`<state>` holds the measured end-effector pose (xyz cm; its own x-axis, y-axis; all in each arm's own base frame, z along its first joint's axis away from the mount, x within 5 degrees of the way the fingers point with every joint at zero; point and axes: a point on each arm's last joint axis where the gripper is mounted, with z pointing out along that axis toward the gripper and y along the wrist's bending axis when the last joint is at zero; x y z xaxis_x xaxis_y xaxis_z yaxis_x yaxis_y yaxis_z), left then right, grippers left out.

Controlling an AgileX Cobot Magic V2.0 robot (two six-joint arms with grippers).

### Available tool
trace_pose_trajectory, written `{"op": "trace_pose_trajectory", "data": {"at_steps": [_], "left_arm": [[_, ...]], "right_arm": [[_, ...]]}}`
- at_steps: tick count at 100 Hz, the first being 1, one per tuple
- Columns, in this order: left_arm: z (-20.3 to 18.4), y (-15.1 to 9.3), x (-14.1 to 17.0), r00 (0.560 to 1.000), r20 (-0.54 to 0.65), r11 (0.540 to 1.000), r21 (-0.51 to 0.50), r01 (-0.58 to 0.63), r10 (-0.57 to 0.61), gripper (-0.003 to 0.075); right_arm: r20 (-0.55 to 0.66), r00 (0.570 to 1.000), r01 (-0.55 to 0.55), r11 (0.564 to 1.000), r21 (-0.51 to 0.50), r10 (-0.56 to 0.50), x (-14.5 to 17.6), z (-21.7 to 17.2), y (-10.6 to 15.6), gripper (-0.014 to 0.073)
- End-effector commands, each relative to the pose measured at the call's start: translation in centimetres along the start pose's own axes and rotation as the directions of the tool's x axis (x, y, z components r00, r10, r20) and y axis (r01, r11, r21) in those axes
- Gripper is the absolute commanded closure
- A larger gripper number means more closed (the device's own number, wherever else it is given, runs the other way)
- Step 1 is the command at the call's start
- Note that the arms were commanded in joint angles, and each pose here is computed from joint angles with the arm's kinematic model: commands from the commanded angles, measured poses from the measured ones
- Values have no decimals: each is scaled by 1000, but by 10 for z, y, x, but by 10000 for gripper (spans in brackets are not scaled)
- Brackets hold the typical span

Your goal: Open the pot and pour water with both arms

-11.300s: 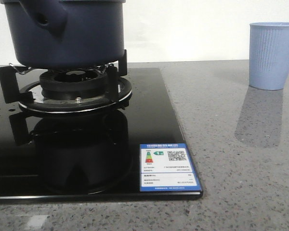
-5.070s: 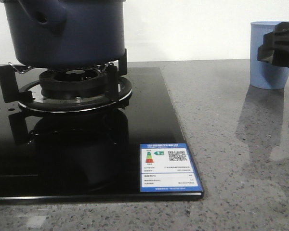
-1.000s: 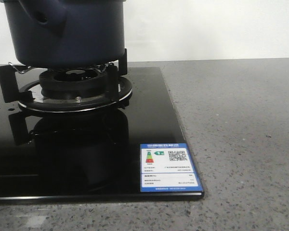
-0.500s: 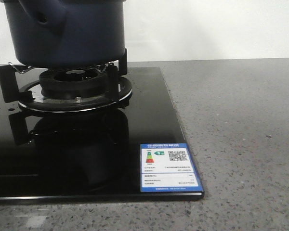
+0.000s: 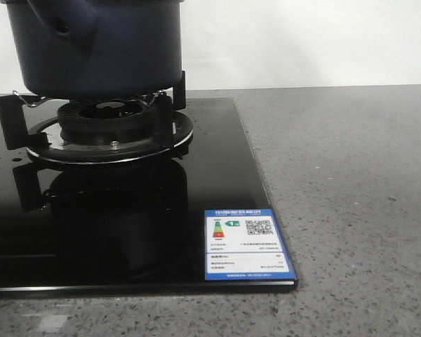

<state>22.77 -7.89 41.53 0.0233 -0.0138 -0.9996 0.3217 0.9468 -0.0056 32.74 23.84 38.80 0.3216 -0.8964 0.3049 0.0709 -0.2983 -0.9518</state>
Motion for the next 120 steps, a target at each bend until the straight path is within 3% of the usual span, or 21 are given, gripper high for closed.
{"op": "trace_pose_trajectory", "data": {"at_steps": [1,19,27,41,50,55,59,62,63,68,75,82,92,105,114,115,116,118,119,120], "left_arm": [[-10,5,-28,988,155,999,-44,4,3,342],[-10,5,-28,988,155,999,-44,4,3,342],[-10,5,-28,988,155,999,-44,4,3,342],[-10,5,-28,988,155,999,-44,4,3,342],[-10,5,-28,988,155,999,-44,4,3,342],[-10,5,-28,988,155,999,-44,4,3,342],[-10,5,-28,988,155,999,-44,4,3,342],[-10,5,-28,988,155,999,-44,4,3,342],[-10,5,-28,988,155,999,-44,4,3,342],[-10,5,-28,988,155,999,-44,4,3,342],[-10,5,-28,988,155,999,-44,4,3,342],[-10,5,-28,988,155,999,-44,4,3,342],[-10,5,-28,988,155,999,-44,4,3,342],[-10,5,-28,988,155,999,-44,4,3,342],[-10,5,-28,988,155,999,-44,4,3,342],[-10,5,-28,988,155,999,-44,4,3,342],[-10,5,-28,988,155,999,-44,4,3,342],[-10,5,-28,988,155,999,-44,4,3,342],[-10,5,-28,988,155,999,-44,4,3,342],[-10,5,-28,988,155,999,-44,4,3,342]], "right_arm": [[-55,998,38,994,100,-33,17,-14,-31,298],[-67,997,31,995,100,-24,18,-14,-31,298],[-69,997,-25,995,101,32,19,-14,-31,298],[-75,959,-262,957,129,272,24,-17,-33,298],[-89,886,-438,884,164,455,31,-23,-38,298],[-111,824,-531,826,190,555,37,-29,-41,298],[-135,744,-622,752,220,654,43,-35,-44,298],[-148,657,-700,671,243,739,49,-41,-46,298],[-150,647,-707,662,248,748,50,-41,-46,298],[-161,495,-810,521,271,854,59,-51,-48,298],[-169,288,-898,328,294,942,75,-64,-49,298],[-154,127,-937,169,304,980,89,-76,-46,298],[-127,-8,-940,36,340,992,109,-92,-32,298],[-136,-189,-905,-119,408,972,128,-114,9,298],[-115,-267,-881,-195,431,957,139,-131,44,298],[-100,-294,-876,-225,427,951,138,-132,46,298],[-106,-282,-877,-211,432,954,139,-134,49,298],[-94,-300,-872,-233,431,949,140,-137,56,298],[-79,-326,-865,-264,426,942,140,-138,58,298],[-67,-319,-867,-262,424,945,141,-141,61,298]]}}
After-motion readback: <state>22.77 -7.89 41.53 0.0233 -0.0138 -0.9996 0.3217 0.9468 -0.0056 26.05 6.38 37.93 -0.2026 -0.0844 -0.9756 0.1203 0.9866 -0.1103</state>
